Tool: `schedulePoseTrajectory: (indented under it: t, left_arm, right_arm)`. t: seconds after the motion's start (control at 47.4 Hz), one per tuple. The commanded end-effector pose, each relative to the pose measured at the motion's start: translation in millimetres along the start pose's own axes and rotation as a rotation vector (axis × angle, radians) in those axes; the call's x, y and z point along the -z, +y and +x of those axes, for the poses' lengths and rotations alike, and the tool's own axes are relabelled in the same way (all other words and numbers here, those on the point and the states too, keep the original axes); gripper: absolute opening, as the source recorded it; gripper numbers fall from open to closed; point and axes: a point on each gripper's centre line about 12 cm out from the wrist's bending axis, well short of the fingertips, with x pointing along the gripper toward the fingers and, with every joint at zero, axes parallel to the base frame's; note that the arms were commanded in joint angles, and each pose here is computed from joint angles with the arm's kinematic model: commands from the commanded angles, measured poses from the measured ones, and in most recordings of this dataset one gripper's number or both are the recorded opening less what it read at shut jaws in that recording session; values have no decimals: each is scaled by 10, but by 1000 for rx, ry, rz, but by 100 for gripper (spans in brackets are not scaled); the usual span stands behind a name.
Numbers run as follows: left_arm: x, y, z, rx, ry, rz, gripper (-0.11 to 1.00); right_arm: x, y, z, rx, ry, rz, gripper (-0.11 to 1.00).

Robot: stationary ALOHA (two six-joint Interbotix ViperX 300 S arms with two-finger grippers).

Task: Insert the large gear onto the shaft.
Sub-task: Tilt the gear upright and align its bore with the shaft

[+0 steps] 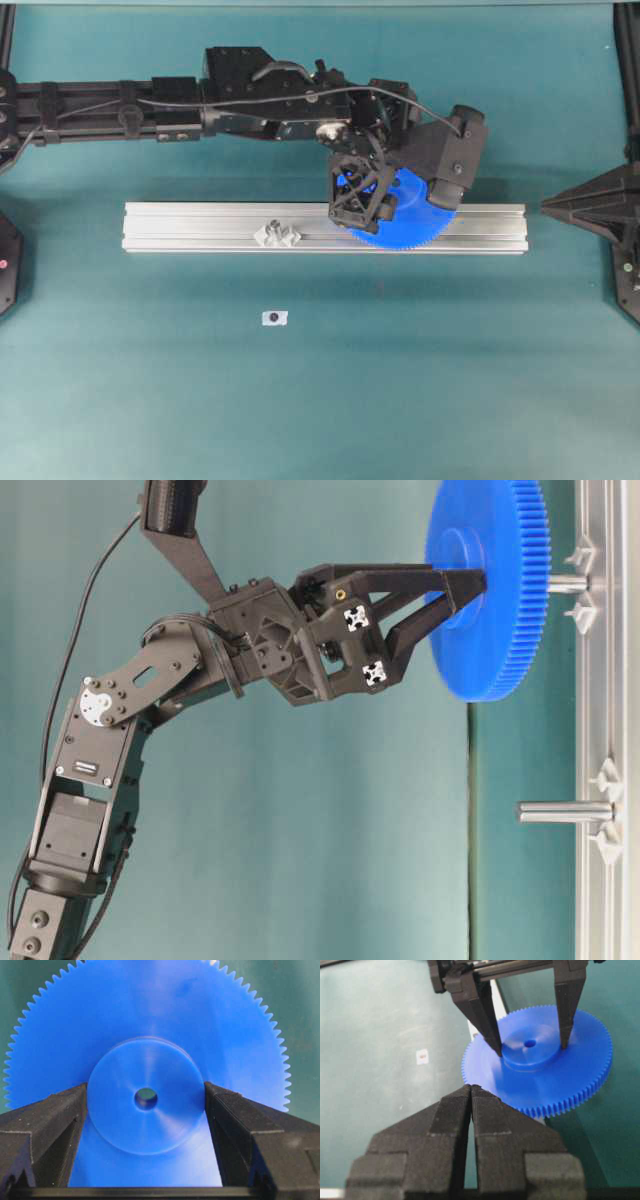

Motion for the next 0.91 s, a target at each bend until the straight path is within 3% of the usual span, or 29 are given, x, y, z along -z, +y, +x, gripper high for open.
schedulePoseTrajectory:
  t: [0.0,0.19,0.379,0.611,0.885]
  left_arm:
    - [-40,43,-89,-13,-19,-13,78]
    - [-43,35,-85,-11,-17,-52,78]
    - [-55,-34,-26,0,-9,-53,80]
    - [-69,-27,-21,-2,-11,-83,89]
    - [-49,-55,-11,4,-2,-120,89]
  right_arm:
    - [-38,3,8,1,-10,8,8]
    - [-40,3,6,1,-11,7,8]
    - [-38,3,8,1,-10,8,8]
    - [-46,7,5,-1,-12,8,8]
    - [-52,6,4,0,-14,8,8]
